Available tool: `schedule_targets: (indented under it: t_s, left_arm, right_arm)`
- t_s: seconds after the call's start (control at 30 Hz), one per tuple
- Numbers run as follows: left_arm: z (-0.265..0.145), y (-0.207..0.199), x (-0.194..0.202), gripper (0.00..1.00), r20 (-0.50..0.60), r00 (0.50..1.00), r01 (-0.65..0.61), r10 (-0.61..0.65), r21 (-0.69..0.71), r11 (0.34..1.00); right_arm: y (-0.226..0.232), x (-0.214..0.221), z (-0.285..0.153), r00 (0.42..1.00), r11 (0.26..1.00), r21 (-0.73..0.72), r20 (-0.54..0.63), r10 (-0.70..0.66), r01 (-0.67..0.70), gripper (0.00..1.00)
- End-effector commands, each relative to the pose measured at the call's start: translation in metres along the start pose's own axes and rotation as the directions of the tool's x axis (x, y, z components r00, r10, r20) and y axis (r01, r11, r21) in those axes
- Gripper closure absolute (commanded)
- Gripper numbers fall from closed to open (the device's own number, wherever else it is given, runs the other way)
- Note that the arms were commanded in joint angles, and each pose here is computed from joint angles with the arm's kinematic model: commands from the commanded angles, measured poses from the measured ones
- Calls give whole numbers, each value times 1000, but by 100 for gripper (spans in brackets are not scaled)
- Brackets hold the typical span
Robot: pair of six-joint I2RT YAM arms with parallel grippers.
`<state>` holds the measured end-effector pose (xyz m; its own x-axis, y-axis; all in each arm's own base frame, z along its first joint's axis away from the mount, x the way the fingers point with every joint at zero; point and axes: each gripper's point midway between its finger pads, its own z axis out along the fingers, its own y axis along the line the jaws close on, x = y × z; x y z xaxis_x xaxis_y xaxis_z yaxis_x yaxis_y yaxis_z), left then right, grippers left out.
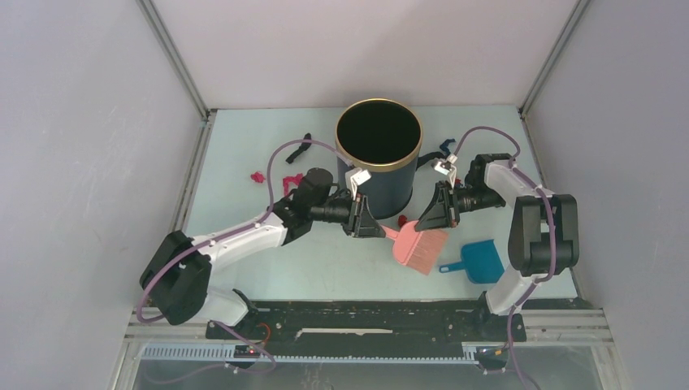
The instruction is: Sweep away the paper scraps from the table
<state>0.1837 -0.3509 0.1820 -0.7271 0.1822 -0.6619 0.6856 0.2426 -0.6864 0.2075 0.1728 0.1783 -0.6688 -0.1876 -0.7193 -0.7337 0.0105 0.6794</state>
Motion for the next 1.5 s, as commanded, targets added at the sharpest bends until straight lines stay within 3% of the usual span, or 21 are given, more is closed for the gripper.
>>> schedule_targets:
  t_s: [0.0, 0.17, 0.43, 0.83, 0.87, 0.93, 1.0, 1.03, 1.2, 1.27, 1.33, 1.4, 1.47]
  left_arm:
    - [-10, -30, -24, 70, 102, 990, -106, 99, 68, 992]
    - [-10, -32, -25, 73, 107, 989, -111, 103, 74, 991]
    - [-13, -22, -30, 61, 142, 983, -121, 118, 7, 993]
    - [-13, -34, -25, 93, 111, 986, -136, 127, 81, 987]
    - [-13, -35, -25, 98, 115, 985, -140, 130, 84, 987]
    - [-14, -35, -25, 100, 120, 985, -138, 128, 79, 987]
    - [-15, -29, -26, 100, 129, 983, -138, 132, 39, 990]
    - [-15, -25, -26, 100, 122, 982, -144, 142, 6, 990]
    - [-22, -7, -24, 100, 68, 980, -174, 185, -146, 974]
    - [-26, 0, -24, 100, 59, 983, -158, 173, -198, 967]
    - [-29, 7, -24, 100, 52, 985, -148, 166, -246, 958]
    - [-31, 13, -26, 100, 49, 985, -143, 163, -285, 948]
    - [-34, 20, -26, 100, 49, 984, -146, 172, -332, 932]
  right_arm:
    - [4, -11, -2, 999, 1000, -1, 30, 11, -11, 100]
    - [4, -13, -2, 999, 1000, -1, 32, 13, -13, 100]
    - [6, -10, 1, 1000, 1000, -10, 12, 13, -13, 100]
    - [4, -10, 0, 1000, 1000, -7, 17, 14, -14, 100]
    - [4, -10, 0, 1000, 1000, -7, 15, 16, -16, 95]
    - [4, -13, -3, 1000, 1000, 3, 26, 17, -17, 66]
    - [2, -18, -15, 998, 999, 42, 56, 13, -16, 21]
    - [0, -21, -24, 997, 997, 70, 71, 15, -20, 3]
    - [-3, -8, -74, 996, 963, 265, 76, 36, -55, 0]
    - [-14, 6, -95, 998, 912, 406, 41, 51, -63, 0]
    - [-32, 24, -119, 998, 803, 595, -34, 53, -23, 0]
    - [-56, 44, -153, 989, 577, 816, -117, 89, 45, 0]
    - [-68, 58, -185, 973, 333, 933, -188, 131, 136, 0]
